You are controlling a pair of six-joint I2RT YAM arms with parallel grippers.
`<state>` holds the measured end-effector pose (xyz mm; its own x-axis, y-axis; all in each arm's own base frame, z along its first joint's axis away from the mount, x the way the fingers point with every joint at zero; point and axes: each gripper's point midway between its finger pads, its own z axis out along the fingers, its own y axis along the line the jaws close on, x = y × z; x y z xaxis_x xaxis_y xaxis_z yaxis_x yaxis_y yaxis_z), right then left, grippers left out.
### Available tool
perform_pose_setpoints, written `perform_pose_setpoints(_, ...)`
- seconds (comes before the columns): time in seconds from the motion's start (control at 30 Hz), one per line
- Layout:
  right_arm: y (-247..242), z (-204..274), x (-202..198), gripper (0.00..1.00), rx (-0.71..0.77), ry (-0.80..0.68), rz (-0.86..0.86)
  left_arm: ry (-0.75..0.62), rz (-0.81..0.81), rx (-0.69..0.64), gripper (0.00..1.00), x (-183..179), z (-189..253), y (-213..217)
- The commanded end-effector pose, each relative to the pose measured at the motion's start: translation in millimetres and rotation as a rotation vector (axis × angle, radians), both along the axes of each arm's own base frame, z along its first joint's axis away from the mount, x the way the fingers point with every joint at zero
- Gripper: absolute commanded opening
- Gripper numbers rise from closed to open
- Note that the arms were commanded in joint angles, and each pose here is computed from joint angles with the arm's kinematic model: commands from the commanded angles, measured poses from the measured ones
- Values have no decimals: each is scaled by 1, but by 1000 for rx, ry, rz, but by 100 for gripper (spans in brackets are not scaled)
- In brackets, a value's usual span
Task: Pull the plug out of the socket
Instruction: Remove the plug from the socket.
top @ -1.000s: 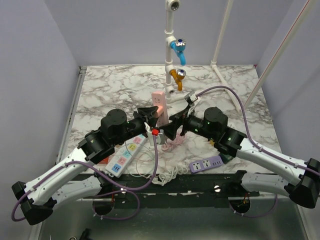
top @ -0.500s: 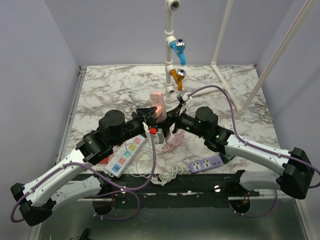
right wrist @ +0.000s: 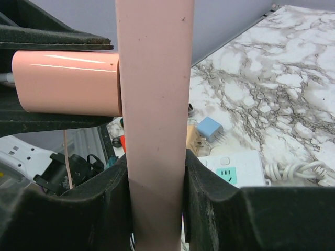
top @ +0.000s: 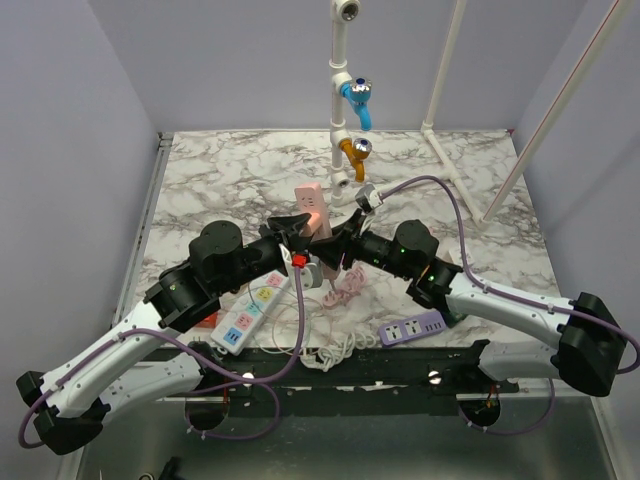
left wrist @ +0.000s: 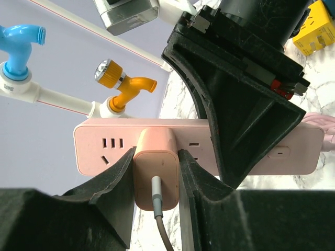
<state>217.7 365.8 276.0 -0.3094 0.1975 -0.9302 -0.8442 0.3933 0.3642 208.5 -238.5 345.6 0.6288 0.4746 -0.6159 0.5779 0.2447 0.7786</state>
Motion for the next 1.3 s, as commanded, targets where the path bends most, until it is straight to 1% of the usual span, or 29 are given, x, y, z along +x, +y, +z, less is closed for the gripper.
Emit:
perform_pose_setpoints(0.0,0,14,-6,14,50,-26,18,-79,-10,-115,0,-6,44,4)
perform_pose_setpoints(0.07,-1,15,-1,3,45,-12,-3,-78,-12,-110,0,-6,42,3)
perform_pose_setpoints(0.1,-2,15,2,1,38,2,-23,-78,-16,-107,0,-6,41,2)
perform_pose_setpoints(0.33,-17,2,22,0,-29,88,-174,-65,-31,-82,0,-6,25,-2)
perform_pose_setpoints(0.43,-31,-14,36,1,-85,138,-293,-71,-36,-83,0,-6,28,-3)
perform_pose_setpoints(0.67,-61,-30,52,1,-125,163,-475,-73,-37,-77,0,-7,31,-3)
perform_pose_setpoints(1.03,-75,-47,65,0,-165,188,-540,-56,-63,-91,0,-16,36,-3)
perform_pose_setpoints(1.27,-75,-55,65,1,-196,180,-519,-57,-76,-106,0,-21,44,-2)
